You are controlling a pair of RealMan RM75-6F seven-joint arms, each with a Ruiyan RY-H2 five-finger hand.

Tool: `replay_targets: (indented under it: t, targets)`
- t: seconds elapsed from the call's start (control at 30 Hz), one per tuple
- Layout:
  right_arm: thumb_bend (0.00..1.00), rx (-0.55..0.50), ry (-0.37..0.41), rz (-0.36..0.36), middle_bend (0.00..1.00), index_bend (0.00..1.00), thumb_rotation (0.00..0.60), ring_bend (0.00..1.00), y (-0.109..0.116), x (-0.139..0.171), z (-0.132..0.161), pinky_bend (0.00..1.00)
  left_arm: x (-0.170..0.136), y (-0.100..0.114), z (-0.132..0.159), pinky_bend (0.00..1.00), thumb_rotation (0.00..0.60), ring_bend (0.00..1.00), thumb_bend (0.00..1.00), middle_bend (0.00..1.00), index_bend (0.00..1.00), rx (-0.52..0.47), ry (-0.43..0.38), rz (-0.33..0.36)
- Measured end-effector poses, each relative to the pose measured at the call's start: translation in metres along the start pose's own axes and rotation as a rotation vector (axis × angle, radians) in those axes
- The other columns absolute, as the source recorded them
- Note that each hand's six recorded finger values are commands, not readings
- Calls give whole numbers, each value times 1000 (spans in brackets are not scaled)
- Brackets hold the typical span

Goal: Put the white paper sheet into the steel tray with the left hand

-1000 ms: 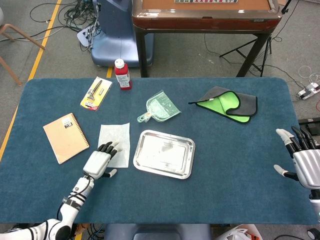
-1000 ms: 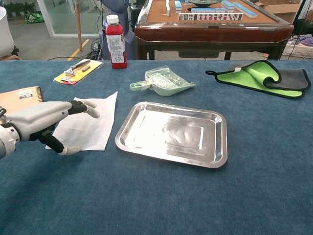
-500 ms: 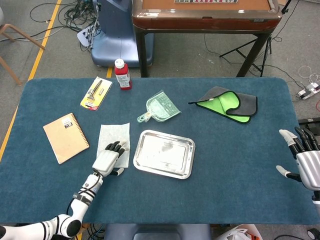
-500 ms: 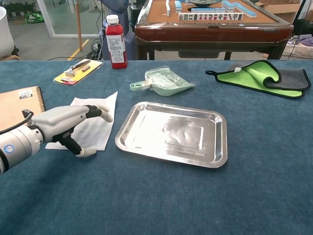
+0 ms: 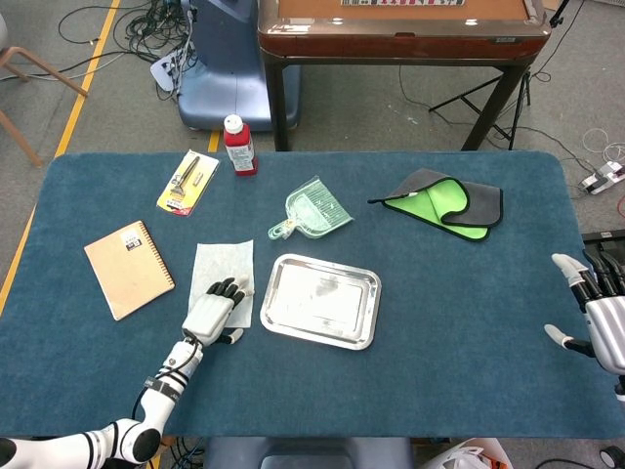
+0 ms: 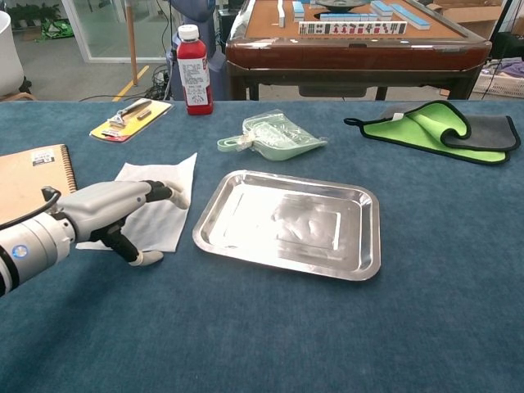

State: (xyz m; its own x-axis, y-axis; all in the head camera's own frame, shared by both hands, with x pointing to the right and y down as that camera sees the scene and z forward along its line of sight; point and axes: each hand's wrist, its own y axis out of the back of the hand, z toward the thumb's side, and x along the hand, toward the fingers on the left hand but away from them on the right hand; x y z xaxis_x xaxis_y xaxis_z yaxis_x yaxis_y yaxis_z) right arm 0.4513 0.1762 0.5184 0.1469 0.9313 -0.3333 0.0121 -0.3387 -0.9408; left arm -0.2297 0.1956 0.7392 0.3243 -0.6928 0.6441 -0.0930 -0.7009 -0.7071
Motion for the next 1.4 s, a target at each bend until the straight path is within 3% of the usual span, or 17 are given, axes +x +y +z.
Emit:
replay_targets:
  t: [0.43, 0.77, 1.17, 1.4]
  targets:
    - [64, 1, 0, 0, 169, 81, 600, 0, 0, 1, 1, 51, 5, 3, -10, 104, 600, 68, 237, 76, 226, 1, 32, 10]
    - [63, 0, -2, 1, 169, 81, 600, 0, 0, 1, 1, 51, 10, 6, -20, 104, 600, 103, 248, 127, 314, -15, 51, 37]
    - [64, -2, -6, 5, 170, 81, 600, 0, -1, 1, -1, 51, 28, 22, -33, 107, 600, 165, 365, 192, 412, -48, 80, 138]
    - [64, -2, -9, 5, 169, 81, 600, 0, -1, 2, -2, 51, 35, 36, -43, 181, 600, 194, 428, 212, 467, -26, 102, 208]
